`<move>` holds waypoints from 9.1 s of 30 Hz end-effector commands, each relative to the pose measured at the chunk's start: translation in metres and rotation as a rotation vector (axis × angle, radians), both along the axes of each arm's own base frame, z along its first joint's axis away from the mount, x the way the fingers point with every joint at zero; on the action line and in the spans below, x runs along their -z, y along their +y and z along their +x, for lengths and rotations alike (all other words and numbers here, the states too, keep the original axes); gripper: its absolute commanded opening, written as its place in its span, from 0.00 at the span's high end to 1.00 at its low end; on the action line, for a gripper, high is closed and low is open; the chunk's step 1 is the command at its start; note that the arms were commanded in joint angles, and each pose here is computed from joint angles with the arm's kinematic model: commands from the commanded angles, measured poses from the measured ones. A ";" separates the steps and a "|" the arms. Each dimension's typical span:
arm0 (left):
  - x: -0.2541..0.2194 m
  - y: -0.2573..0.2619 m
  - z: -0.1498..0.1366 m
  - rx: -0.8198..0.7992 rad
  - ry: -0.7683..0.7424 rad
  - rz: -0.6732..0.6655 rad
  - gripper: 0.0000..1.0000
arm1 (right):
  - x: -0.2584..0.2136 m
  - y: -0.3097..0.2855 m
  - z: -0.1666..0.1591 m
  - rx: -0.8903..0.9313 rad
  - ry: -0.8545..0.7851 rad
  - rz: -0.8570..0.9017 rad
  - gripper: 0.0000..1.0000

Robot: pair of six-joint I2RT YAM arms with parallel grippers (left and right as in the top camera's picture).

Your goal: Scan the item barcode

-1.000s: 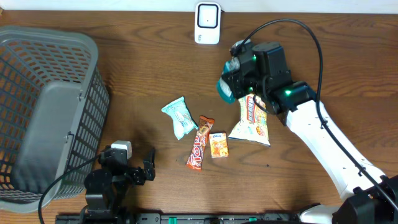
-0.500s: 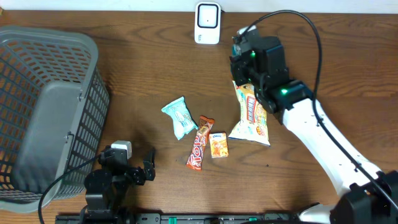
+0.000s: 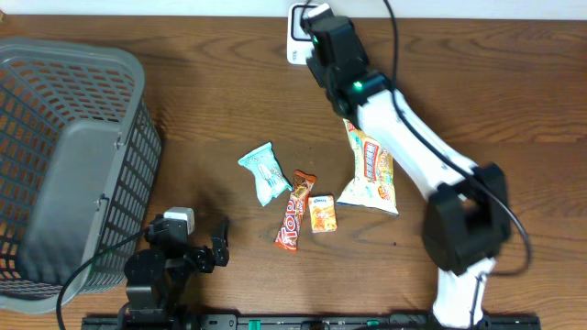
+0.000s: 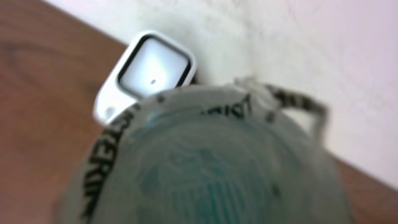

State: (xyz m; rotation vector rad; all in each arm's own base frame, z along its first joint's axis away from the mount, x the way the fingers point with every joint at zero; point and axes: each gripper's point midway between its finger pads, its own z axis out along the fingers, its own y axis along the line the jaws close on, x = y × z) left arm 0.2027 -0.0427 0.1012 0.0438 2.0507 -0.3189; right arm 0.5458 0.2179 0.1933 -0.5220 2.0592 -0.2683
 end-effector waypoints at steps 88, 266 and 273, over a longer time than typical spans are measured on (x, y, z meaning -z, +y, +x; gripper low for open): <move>0.007 -0.001 -0.002 0.012 0.018 0.003 0.00 | 0.138 -0.609 -0.150 1.305 0.626 -0.376 0.01; 0.007 -0.001 -0.002 0.012 0.018 0.003 0.00 | 0.003 0.080 0.099 -0.402 -0.124 0.051 0.99; 0.007 -0.001 -0.002 0.012 0.018 0.003 0.00 | -0.088 -0.022 0.062 -0.154 -0.035 0.008 0.99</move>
